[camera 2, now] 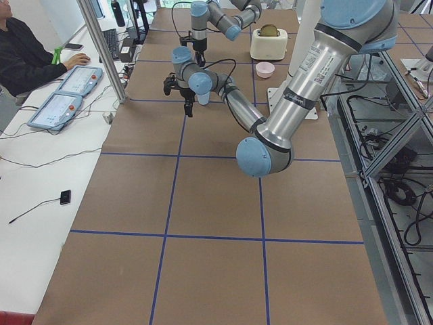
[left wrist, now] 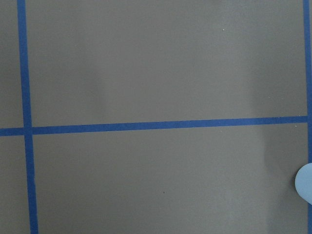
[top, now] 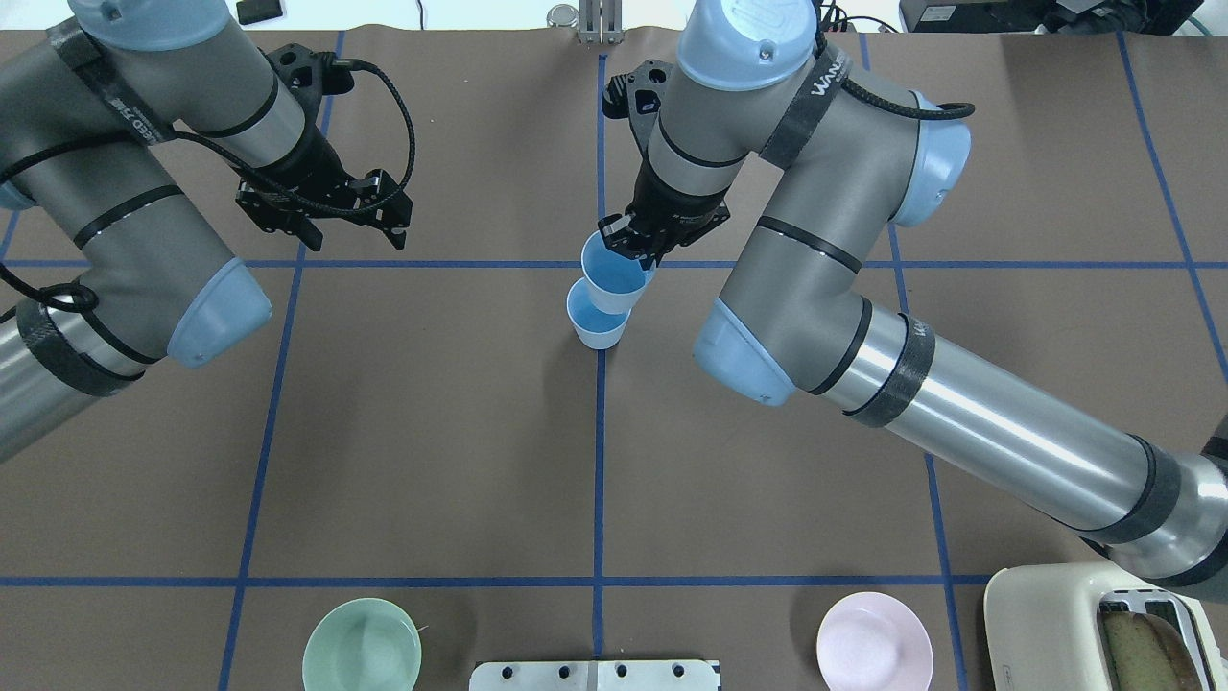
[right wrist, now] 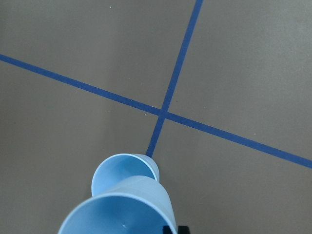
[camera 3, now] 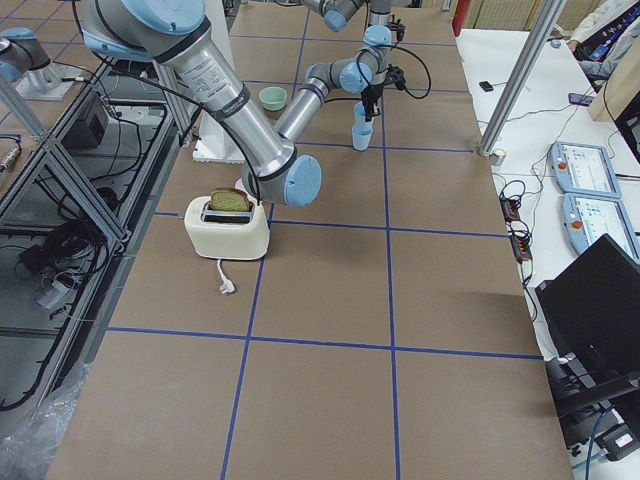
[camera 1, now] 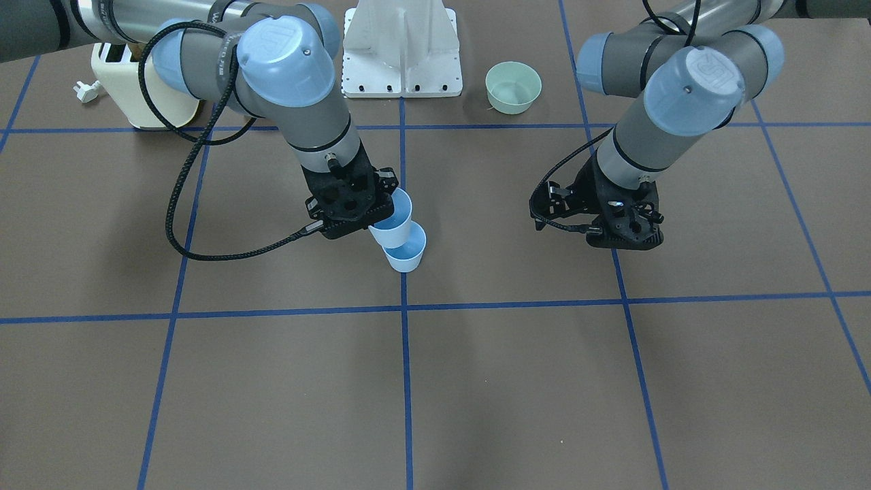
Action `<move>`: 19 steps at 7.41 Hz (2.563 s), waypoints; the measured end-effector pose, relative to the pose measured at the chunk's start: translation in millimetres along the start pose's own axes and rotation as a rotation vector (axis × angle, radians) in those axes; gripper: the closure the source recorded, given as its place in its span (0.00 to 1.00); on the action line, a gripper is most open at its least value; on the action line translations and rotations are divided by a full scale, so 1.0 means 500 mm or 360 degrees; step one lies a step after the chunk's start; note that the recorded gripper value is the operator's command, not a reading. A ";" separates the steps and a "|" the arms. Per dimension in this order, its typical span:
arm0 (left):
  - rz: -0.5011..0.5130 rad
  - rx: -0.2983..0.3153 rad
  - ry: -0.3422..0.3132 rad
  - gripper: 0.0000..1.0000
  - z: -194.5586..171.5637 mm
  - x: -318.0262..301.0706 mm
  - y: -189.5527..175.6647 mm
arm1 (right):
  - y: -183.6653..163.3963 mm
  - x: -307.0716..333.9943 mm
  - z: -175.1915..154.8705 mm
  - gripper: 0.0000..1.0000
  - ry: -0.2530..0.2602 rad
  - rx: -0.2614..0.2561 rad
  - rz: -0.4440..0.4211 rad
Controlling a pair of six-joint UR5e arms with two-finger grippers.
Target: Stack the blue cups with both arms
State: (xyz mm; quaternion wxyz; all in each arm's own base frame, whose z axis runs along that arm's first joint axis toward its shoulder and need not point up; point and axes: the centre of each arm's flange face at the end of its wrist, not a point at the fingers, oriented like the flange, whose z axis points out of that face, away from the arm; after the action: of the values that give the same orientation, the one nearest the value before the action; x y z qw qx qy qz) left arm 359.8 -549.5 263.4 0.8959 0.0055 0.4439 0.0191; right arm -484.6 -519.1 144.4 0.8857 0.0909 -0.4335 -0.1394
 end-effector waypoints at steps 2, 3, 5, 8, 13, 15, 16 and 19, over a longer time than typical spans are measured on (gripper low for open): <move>-0.0004 -0.0003 -0.0005 0.02 0.003 -0.006 0.001 | 0.005 -0.018 0.033 1.00 0.0006 0.0008 -0.0015; -0.0006 -0.0004 -0.0006 0.02 0.004 -0.007 0.002 | 0.008 -0.024 0.043 1.00 0.0010 0.0013 -0.0015; -0.0007 -0.0005 -0.0007 0.02 0.006 -0.010 0.002 | 0.011 -0.028 0.052 1.00 0.0019 0.0020 -0.0013; -0.0008 -0.0006 -0.0007 0.02 0.006 -0.010 0.002 | 0.016 -0.032 0.062 0.53 0.0029 0.0018 -0.0016; -0.0011 -0.0003 -0.0011 0.02 0.006 -0.016 0.002 | 0.012 -0.026 0.061 0.00 0.0032 0.0021 -0.0012; -0.0011 0.0012 -0.0011 0.02 -0.006 -0.032 -0.001 | -0.008 -0.001 0.040 0.00 0.0042 0.0050 0.0014; 0.0002 0.0029 -0.0010 0.02 -0.020 -0.044 -0.004 | -0.023 0.020 0.025 0.00 0.0045 0.0077 0.0033; 0.0089 0.0080 -0.0036 0.02 -0.068 -0.135 -0.028 | -0.064 0.081 -0.026 0.00 0.0043 0.0186 0.0063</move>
State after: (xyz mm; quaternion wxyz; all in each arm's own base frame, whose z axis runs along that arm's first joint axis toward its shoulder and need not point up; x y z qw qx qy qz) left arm 292.0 -566.3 296.1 0.8996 0.0406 0.4337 0.0330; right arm -455.8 -562.0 157.6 0.8872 0.1356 -0.4306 -0.0951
